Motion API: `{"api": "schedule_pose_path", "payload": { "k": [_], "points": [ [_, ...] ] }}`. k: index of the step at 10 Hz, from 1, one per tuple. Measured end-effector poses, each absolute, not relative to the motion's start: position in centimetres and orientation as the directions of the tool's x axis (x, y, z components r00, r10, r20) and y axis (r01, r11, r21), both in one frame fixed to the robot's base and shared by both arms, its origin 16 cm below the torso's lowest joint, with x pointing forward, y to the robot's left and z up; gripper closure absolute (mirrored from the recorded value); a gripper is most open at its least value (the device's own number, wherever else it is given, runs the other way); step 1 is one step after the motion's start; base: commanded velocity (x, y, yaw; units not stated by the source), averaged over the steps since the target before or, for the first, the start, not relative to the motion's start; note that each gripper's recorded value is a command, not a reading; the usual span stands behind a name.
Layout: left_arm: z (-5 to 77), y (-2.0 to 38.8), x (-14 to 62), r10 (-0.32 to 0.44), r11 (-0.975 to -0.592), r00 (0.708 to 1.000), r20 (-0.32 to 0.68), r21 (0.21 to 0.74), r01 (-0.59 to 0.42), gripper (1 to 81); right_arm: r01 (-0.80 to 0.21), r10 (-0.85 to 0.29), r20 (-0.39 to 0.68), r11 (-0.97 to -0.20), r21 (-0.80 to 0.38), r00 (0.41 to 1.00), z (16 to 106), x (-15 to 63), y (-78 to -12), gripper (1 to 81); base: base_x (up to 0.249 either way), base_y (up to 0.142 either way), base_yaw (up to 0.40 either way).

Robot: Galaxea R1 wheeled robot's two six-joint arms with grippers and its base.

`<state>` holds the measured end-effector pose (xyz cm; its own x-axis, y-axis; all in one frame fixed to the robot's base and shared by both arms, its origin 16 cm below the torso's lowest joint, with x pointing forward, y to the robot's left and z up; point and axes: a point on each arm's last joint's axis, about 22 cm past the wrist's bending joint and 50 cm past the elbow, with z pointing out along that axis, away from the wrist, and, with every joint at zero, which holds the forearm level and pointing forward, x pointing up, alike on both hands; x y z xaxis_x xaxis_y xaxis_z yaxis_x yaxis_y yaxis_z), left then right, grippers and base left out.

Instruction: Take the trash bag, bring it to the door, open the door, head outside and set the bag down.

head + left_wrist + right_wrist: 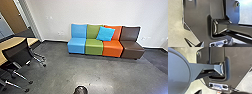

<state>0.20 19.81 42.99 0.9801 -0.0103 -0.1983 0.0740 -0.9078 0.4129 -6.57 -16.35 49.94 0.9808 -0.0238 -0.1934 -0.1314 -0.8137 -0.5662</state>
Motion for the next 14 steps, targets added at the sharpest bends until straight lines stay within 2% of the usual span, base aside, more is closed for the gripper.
{"api": "schedule_pose_path", "payload": {
  "k": [2,5,8,14],
  "points": [
    [43.2,20.7,2.3,-0.015,-0.897,0.977,-0.215,0.434,0.082,1.0,-0.158,-0.040,-0.216,-0.812,-0.562,0.976,50.9,-5.7,-18.7,1.0,0.000,0.000,0.000],
    [42.9,23.2,5.6,0.022,-0.898,0.969,-0.245,0.421,0.127,1.0,-0.193,-0.072,-0.240,-0.824,-0.533,0.968,52.7,-3.8,-24.1,1.0,0.000,0.000,0.000],
    [42.4,23.7,11.3,0.016,-0.894,0.978,-0.209,0.435,0.108,1.0,-0.172,-0.089,-0.174,-0.813,-0.557,0.981,52.7,2.4,-24.8,1.0,0.000,0.000,0.000],
    [42.0,24.2,23.4,0.004,-0.885,0.991,-0.135,0.462,0.066,1.0,-0.140,-0.109,-0.088,-0.802,-0.581,0.990,53.4,9.8,-26.9,1.0,0.000,0.000,0.000]
  ]
}}
